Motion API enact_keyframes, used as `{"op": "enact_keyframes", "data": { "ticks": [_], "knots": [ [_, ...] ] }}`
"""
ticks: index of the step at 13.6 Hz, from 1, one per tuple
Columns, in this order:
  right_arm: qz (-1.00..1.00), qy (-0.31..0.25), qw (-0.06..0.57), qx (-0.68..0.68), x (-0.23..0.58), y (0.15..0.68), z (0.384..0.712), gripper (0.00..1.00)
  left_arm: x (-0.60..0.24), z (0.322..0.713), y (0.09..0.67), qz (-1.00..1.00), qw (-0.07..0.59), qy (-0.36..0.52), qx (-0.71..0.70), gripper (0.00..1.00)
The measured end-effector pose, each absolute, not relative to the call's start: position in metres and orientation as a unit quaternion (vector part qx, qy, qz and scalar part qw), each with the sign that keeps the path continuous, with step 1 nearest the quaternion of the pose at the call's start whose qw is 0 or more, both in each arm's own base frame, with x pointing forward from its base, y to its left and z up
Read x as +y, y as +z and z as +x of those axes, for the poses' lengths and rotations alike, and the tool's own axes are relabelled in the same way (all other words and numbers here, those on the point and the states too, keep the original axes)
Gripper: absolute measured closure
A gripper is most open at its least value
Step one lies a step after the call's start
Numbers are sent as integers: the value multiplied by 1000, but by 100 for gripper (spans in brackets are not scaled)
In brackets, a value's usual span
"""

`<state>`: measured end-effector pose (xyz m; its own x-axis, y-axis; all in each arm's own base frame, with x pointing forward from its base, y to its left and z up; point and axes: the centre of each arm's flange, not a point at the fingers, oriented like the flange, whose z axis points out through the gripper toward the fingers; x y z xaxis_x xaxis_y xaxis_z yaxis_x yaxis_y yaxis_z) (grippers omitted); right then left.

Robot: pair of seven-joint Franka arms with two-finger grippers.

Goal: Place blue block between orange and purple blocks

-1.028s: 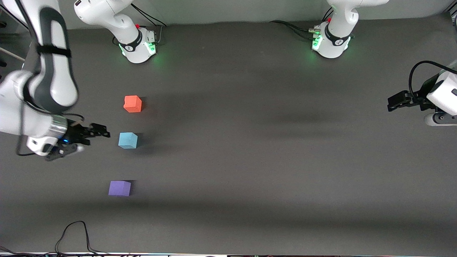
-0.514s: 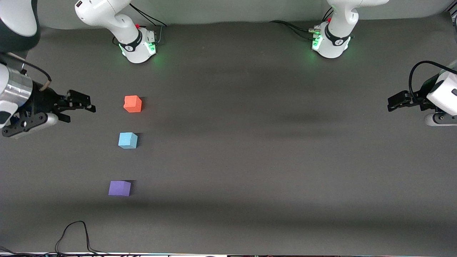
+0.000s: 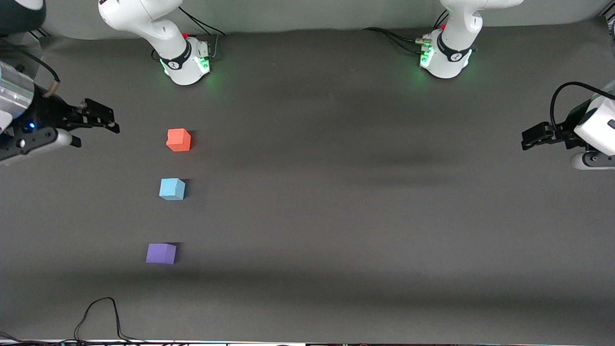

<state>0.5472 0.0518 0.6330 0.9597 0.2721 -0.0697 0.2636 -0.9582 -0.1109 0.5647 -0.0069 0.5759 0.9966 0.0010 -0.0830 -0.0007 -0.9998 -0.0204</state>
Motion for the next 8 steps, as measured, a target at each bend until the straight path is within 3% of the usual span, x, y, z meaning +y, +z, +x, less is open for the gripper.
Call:
{"op": "enact_keyframes", "data": {
  "ticks": [8],
  "knots": [
    [-993,44,53,-100,14,605,531,0,-7,565,576,-999,10,42,0,0]
  ]
}}
